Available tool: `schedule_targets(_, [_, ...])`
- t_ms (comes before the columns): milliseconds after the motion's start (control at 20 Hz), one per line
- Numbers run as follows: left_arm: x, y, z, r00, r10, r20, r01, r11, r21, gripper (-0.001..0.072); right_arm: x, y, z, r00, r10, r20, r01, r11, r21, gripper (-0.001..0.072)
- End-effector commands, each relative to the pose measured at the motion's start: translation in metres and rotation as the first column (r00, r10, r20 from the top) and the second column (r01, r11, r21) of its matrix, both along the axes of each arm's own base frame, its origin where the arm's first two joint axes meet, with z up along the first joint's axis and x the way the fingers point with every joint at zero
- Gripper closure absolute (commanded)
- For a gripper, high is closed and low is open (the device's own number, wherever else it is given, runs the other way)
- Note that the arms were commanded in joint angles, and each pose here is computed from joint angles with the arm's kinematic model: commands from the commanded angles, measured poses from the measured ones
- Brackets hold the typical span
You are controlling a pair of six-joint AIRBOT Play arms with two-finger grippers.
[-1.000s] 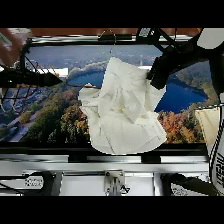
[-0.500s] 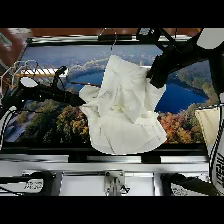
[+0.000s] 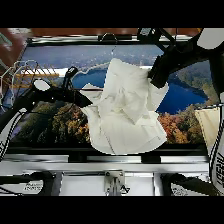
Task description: Fold the shirts.
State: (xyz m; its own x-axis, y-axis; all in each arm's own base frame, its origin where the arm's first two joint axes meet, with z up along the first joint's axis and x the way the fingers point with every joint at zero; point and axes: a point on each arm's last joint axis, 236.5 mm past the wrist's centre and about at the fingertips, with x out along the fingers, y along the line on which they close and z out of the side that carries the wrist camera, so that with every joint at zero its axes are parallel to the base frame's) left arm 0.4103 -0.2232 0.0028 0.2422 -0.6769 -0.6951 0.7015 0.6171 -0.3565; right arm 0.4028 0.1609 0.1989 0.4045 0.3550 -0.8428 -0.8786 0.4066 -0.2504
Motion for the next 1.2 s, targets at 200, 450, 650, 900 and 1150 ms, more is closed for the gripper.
schedule_targets(200, [0.006, 0.02, 0.01, 0.999, 0.017, 0.039, -0.018, 0.999, 0.03, 0.0387, 0.008, -0.002, 0.004, 0.999, -0.018, 0.035, 0.018, 1.0, 0.0, 0.0641])
schedule_targets(450, [0.005, 0.037, 0.043, 0.997, 0.055, 0.047, -0.053, 0.998, -0.041, 0.0336, 0.01, -0.005, 0.003, 0.999, -0.03, 0.037, 0.031, 0.999, -0.009, 0.0641])
schedule_targets(650, [0.009, 0.069, 0.083, 0.984, 0.117, 0.132, -0.109, 0.992, -0.071, 0.0155, 0.011, -0.008, 0.002, 0.999, -0.037, 0.041, 0.038, 0.999, -0.023, 0.0641])
schedule_targets(900, [-0.028, 0.065, 0.04, 0.999, 0.03, 0.031, -0.03, 0.999, -0.013, 0.0153, 0.011, -0.009, 0.002, 0.998, -0.05, 0.035, 0.051, 0.999, -0.017, 0.0641])
schedule_targets(1150, [-0.009, 0.005, 0.015, 0.982, 0.027, 0.189, -0.037, 0.998, 0.047, 0.0153, 0.011, -0.009, 0.002, 0.998, -0.06, 0.033, 0.061, 0.998, -0.012, 0.0641])
